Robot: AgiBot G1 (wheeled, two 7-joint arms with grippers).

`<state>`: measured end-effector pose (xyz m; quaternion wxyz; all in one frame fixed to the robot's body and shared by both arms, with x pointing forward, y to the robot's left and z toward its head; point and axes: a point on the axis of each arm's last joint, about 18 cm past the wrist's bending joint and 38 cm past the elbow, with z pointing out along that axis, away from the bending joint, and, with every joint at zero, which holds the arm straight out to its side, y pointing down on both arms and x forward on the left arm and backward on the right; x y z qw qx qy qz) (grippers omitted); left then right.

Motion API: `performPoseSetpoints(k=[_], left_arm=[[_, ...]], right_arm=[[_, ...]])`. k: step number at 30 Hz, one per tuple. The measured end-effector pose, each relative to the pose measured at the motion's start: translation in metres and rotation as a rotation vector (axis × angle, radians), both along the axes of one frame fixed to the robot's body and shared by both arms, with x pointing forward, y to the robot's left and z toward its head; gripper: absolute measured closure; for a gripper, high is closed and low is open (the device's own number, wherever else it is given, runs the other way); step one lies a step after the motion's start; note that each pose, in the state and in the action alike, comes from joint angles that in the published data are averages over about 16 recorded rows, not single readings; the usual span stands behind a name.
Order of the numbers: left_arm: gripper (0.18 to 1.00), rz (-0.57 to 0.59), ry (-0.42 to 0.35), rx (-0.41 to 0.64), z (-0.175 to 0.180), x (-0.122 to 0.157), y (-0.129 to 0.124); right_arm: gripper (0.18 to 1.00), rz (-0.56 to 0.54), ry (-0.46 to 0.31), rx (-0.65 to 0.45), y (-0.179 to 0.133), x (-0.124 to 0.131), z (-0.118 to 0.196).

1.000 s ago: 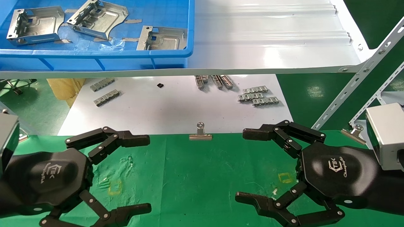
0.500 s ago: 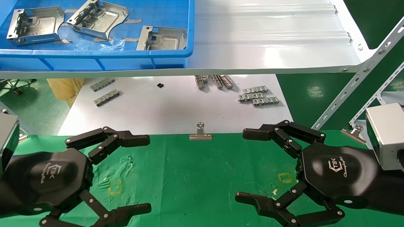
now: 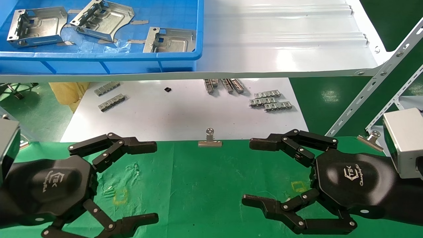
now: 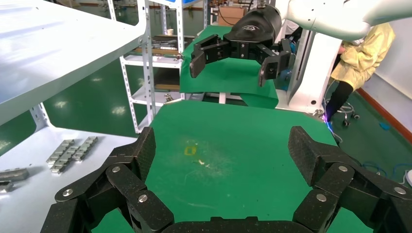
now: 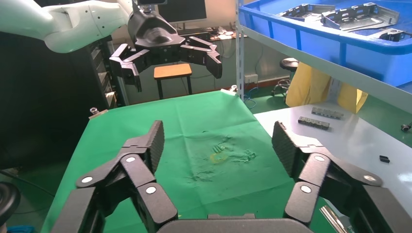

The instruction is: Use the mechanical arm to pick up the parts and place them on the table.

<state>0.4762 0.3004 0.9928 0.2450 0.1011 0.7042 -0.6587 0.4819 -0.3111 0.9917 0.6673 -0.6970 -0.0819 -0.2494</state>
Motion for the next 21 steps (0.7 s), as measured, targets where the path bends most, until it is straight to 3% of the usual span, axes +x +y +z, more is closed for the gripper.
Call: performPoseSetpoints(k=[21], left_arm=[[0.183, 0.0, 0.0, 0.0, 0.0, 0.0, 0.0]], right_arm=[[0.742, 0.0, 0.0, 0.0, 0.0, 0.0, 0.0]])
